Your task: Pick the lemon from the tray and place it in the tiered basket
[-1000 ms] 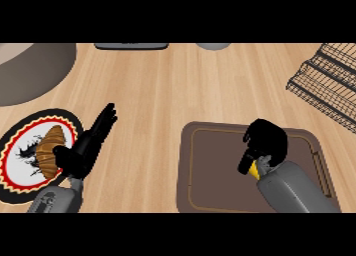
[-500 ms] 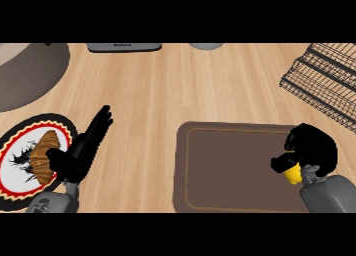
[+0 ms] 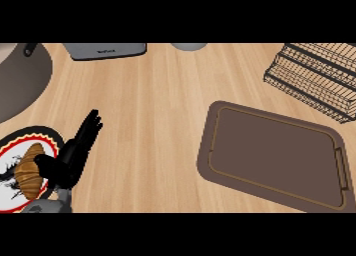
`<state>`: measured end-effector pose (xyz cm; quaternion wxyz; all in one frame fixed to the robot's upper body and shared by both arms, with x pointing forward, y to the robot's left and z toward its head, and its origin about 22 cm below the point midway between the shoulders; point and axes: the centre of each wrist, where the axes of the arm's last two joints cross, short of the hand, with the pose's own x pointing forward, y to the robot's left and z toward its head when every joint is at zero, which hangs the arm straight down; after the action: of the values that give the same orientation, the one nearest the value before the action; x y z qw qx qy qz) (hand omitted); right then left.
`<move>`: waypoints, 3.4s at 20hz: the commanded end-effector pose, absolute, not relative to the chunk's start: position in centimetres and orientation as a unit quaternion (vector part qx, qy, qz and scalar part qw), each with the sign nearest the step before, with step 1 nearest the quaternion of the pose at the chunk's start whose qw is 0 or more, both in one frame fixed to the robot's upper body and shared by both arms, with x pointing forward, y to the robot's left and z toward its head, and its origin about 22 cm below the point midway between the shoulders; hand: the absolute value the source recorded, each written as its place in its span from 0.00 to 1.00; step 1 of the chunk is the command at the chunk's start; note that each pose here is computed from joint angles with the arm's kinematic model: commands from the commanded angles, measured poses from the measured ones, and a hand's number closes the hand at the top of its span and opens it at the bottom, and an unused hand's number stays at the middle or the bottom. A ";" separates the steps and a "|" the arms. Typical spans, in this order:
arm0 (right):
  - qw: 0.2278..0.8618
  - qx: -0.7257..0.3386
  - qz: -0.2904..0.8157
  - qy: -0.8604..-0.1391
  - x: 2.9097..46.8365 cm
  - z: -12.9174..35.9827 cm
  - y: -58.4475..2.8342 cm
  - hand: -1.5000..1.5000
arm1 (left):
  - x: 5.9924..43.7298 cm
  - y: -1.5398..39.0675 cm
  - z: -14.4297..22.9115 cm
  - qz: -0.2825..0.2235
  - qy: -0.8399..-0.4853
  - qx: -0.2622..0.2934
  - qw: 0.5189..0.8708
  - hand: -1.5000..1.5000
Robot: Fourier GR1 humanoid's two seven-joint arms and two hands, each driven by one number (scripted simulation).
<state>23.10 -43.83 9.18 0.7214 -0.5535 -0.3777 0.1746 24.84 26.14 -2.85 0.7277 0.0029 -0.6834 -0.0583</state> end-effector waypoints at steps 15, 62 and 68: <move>0.653 -0.518 0.044 -0.551 20.1 29.1 -52.5 1.00 | 25.9 22.9 -1.6 -0.107 -0.696 -0.037 0.709 0.50; 0.759 -0.302 -0.150 -0.556 39.8 25.6 -46.8 0.00 | 26.7 21.9 -2.5 -0.108 -0.698 -0.046 0.706 0.50; 0.662 -0.453 -0.243 -0.545 35.8 27.4 -51.4 0.00 | 27.1 22.3 -1.2 -0.106 -0.699 -0.035 0.706 0.50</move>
<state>38.37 -48.56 25.43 0.7197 -0.3809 -0.5475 -0.1930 27.12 22.53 -1.85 0.7092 -0.0388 -0.6955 -0.1087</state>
